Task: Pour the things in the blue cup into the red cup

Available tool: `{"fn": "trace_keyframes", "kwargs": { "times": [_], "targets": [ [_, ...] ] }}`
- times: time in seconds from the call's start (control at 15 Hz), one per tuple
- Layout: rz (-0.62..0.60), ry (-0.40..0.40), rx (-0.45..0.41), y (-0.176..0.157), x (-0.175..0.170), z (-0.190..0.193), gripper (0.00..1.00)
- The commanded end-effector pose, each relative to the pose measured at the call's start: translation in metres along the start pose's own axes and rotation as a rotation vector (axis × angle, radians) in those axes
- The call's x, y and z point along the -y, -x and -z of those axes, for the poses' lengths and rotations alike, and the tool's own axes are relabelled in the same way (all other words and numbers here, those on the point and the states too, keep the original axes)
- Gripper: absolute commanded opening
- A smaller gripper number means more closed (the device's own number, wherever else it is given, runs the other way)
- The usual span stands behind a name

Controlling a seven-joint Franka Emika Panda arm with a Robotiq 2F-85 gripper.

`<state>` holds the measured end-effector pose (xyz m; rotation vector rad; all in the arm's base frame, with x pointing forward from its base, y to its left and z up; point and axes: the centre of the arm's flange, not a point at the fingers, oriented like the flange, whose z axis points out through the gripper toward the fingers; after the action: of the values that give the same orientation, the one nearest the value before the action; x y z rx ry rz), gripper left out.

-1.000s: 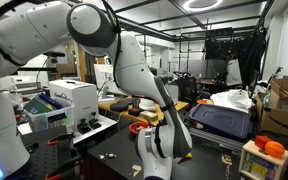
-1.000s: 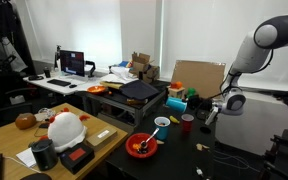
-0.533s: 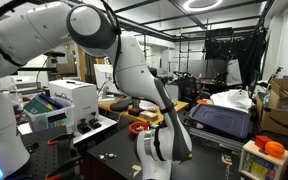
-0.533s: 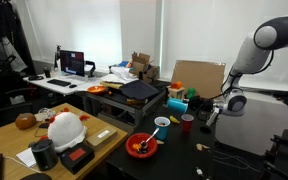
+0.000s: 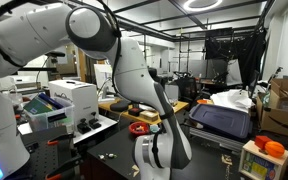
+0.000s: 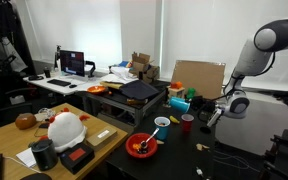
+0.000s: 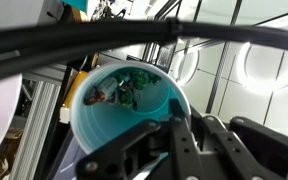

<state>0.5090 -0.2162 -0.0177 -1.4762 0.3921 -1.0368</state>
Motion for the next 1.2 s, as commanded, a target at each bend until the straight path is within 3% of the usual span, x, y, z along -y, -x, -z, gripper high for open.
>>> {"fn": "trace_keyframes", "kwargs": {
  "times": [0.0,1.13],
  "targets": [
    [0.024,-0.042,-0.02,0.0,0.001,0.004,0.01],
    [0.015,-0.079,-0.028,0.012,-0.004,0.007,0.01]
  ]
}}
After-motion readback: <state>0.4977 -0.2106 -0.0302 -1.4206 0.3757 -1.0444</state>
